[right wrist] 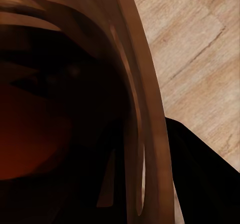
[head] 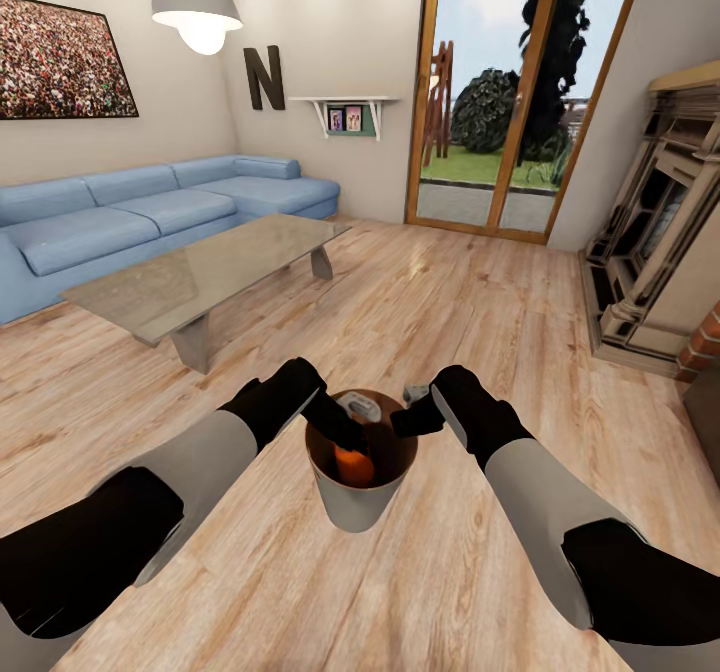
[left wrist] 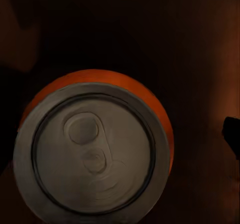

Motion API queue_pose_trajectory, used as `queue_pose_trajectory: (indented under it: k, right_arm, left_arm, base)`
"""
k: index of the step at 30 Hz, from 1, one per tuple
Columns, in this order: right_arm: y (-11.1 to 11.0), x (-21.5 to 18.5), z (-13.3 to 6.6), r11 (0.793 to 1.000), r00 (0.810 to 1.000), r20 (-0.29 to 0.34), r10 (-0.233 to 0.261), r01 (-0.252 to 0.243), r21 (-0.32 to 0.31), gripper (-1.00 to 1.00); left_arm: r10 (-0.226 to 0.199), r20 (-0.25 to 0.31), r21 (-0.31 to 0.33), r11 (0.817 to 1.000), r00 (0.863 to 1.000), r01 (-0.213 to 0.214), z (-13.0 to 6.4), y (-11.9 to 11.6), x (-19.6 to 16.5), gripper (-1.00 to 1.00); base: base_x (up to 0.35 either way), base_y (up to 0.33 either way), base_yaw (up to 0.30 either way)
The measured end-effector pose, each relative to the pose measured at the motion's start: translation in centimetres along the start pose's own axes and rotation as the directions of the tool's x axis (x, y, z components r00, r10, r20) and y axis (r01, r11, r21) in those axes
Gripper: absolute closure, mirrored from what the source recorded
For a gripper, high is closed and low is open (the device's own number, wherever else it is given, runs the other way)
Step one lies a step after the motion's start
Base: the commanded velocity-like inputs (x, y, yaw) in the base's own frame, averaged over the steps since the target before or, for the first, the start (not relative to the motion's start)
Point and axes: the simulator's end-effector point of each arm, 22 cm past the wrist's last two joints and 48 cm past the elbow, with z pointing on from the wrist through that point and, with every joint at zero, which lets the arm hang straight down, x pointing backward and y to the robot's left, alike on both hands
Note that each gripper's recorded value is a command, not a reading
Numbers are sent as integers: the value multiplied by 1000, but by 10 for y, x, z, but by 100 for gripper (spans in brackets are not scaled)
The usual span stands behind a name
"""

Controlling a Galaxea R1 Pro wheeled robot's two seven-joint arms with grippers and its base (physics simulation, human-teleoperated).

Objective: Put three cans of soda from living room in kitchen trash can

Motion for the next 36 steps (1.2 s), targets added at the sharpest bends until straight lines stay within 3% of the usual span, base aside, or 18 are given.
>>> queue_pose_trajectory:
  k: [11,19,26,31,35,36]
  right_arm:
    - [-2,1,0,1000,1000,-1,1,-1,3,100]
    - [-3,1,0,1000,1000,-1,3,-3,4,100]
    - [-4,1,0,1000,1000,-2,2,-2,5,100]
    - [-4,2,0,1000,1000,-3,2,-2,5,100]
    - [-5,2,0,1000,1000,-3,2,-2,7,100]
    - [-5,2,0,1000,1000,-3,2,-2,7,100]
  left_arm:
    - [21,34,2,1000,999,-21,-7,2,-8,-100]
    - [121,144,25,992,982,-126,-39,-26,-52,-100]
    - [159,216,33,985,963,-170,-87,-14,-59,-100]
    - [131,280,64,986,951,-154,-123,2,-59,-100]
    - [102,407,36,991,908,-128,-188,34,-66,-100]
    - [103,457,5,993,883,-119,-218,48,-67,-100]
  base:
    - [0,0,0]
    - [0,0,0]
    - [0,0,0]
    - [0,0,0]
    - [0,0,0]
    - [0,0,0]
